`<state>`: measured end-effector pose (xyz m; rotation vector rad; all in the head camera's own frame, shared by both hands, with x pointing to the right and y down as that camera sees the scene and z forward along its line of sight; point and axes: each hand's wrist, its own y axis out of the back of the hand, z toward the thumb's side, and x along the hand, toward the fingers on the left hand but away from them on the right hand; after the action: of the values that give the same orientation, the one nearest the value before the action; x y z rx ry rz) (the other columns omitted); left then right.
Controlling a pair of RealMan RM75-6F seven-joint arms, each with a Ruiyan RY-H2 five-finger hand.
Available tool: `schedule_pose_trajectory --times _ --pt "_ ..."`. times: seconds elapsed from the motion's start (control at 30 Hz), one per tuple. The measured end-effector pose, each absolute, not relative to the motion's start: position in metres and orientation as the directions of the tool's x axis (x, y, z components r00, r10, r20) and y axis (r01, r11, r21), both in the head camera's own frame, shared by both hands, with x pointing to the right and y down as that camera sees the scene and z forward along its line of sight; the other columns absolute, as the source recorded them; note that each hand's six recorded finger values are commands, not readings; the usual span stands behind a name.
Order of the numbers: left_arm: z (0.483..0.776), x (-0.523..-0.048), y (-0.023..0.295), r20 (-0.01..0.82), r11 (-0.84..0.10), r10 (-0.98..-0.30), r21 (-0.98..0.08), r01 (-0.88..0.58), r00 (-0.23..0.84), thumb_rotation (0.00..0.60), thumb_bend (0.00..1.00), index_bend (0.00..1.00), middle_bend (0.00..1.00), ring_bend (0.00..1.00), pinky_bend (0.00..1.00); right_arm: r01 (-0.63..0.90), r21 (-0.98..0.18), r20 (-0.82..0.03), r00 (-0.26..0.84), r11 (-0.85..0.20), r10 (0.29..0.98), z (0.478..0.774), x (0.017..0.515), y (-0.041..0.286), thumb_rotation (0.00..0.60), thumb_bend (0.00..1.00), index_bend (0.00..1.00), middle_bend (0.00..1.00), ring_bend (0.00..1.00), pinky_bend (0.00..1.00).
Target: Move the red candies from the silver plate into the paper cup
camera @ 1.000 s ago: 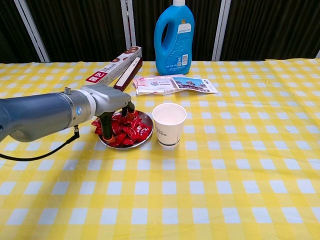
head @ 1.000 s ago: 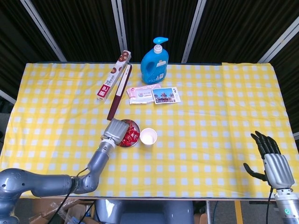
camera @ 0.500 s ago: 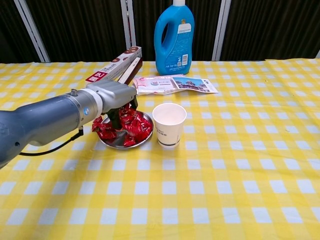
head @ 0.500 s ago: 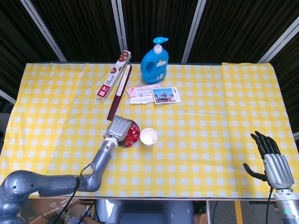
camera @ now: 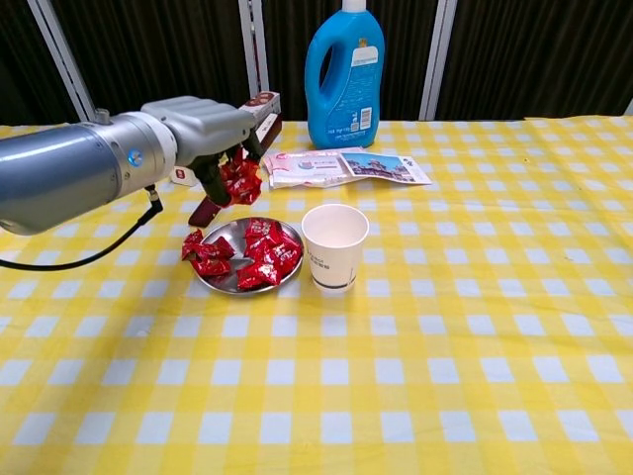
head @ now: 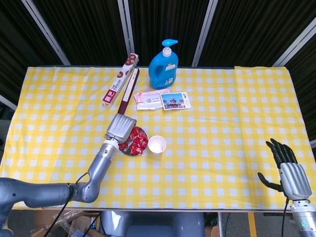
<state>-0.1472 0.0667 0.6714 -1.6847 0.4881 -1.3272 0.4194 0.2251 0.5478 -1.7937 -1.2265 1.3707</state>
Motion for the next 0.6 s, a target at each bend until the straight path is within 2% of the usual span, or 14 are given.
schedule_pose_trajectory --times 0.3,0.6 --pt "0.636 -0.12 0.064 0.511 -0.487 -0.753 -0.857 0.172 0.415 0.6 0.46 0.59 0.7 0.89 0.94 0.323 -0.851 -0.419 0.054 -0.413 0.906 0.547 0.419 0.224 0.6 0.36 0.0 0.0 0.0 0.0" --pt "0.646 -0.062 0.093 0.534 -0.509 -0.681 -0.837 0.199 0.501 0.6 0.45 0.59 0.7 0.89 0.94 0.327 -0.856 -0.407 0.055 -0.401 0.912 0.545 0.419 0.223 0.6 0.36 0.0 0.0 0.0 0.0"
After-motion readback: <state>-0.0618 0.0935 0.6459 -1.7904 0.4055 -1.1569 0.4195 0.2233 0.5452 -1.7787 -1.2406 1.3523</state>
